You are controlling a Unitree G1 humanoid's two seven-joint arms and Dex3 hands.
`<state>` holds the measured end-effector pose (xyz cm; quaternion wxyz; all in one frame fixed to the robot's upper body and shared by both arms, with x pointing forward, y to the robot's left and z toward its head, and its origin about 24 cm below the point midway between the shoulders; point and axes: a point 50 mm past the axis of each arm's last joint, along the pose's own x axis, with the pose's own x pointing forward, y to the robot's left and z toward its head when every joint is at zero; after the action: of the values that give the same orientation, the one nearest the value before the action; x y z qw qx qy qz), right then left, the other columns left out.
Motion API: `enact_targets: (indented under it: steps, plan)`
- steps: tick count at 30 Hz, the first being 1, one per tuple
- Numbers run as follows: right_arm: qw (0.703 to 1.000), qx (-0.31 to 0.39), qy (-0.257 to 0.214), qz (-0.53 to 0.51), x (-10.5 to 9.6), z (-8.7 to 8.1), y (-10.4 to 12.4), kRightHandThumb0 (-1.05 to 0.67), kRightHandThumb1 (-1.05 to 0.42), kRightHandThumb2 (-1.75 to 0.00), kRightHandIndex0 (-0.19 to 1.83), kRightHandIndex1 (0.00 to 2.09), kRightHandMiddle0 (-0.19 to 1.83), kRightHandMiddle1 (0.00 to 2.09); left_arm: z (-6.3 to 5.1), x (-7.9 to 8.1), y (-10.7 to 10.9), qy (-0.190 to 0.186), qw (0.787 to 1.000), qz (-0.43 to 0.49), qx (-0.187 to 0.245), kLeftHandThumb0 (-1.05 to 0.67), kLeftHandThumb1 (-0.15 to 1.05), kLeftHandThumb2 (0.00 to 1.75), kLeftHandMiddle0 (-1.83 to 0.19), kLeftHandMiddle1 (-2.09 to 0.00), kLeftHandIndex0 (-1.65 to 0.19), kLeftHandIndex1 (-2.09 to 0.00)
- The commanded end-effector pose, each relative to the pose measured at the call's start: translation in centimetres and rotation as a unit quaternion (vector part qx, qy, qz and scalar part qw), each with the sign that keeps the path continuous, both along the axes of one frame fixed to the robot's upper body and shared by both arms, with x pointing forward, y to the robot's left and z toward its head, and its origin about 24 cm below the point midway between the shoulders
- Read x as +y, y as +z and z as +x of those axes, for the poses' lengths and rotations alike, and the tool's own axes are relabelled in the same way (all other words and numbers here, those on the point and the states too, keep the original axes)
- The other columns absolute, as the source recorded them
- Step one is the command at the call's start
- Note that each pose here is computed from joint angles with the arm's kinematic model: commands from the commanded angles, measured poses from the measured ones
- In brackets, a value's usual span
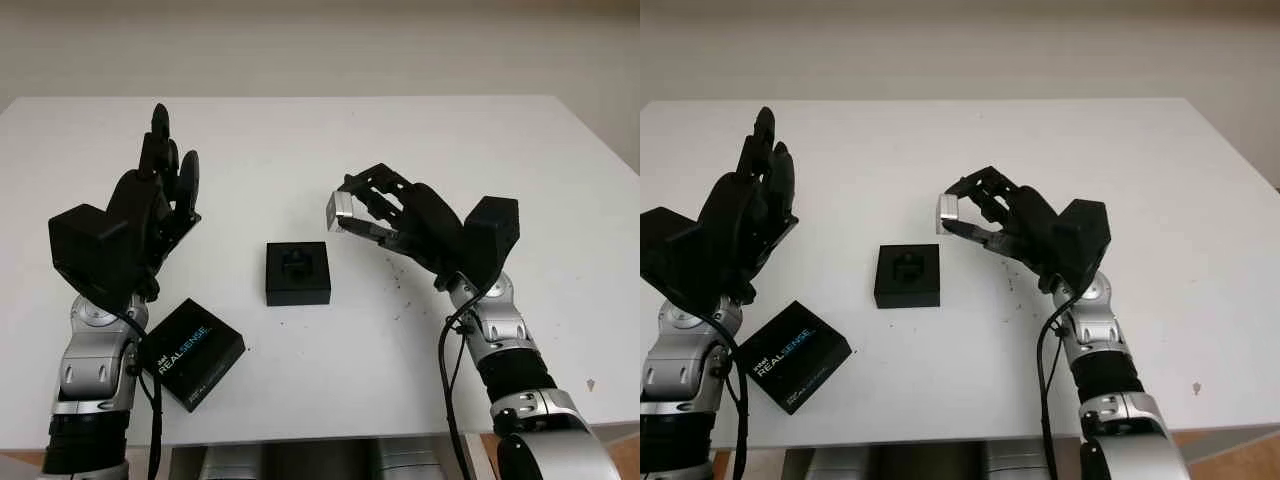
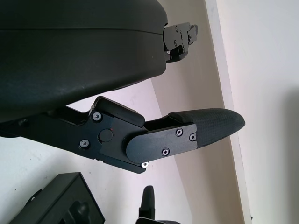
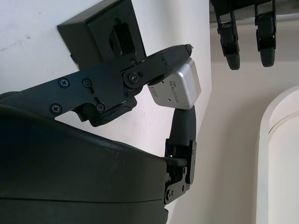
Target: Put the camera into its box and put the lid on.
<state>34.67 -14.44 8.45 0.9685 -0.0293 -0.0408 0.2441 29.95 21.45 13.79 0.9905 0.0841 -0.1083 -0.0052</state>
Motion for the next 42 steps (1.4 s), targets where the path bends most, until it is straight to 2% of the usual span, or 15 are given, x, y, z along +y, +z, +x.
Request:
enact_targets:
  steps: [1,7,23,42]
  plan:
    - [1.0,-0.007,0.008,0.011,0.5,-0.2,0.4,-0.48,-1.01,-0.05,0.13,0.05,0.29,1.64,0.0,0.1,0.5,0.001,1.0,0.002,-0.009,-0.83,1.05,0.65,0.19,0.0,0.19,0.0]
    - [0.999,0.007,0.035,0.014,1.9,-0.7,-0.1,-0.45,-1.02,-0.05,0.14,0.05,0.26,1.65,0.1,0.0,0.5,-0.003,1.0,0.002,-0.009,-0.81,1.05,0.66,0.19,0.0,0.19,0.0]
    - [0.994,0.074,0.057,0.058,5.5,-0.7,-1.6,-0.51,-1.02,-0.06,0.12,0.04,0.28,1.67,0.0,0.0,0.4,0.003,1.0,0.006,-0.009,-0.82,1.05,0.66,0.19,0.0,0.19,0.0]
    - [0.994,0.088,0.036,0.048,6.1,-0.9,-3.1,-0.51,-1.04,-0.05,0.11,0.05,0.26,1.65,0.0,0.0,0.5,0.003,1.0,0.007,-0.008,-0.82,1.05,0.66,0.19,0.0,0.19,0.0]
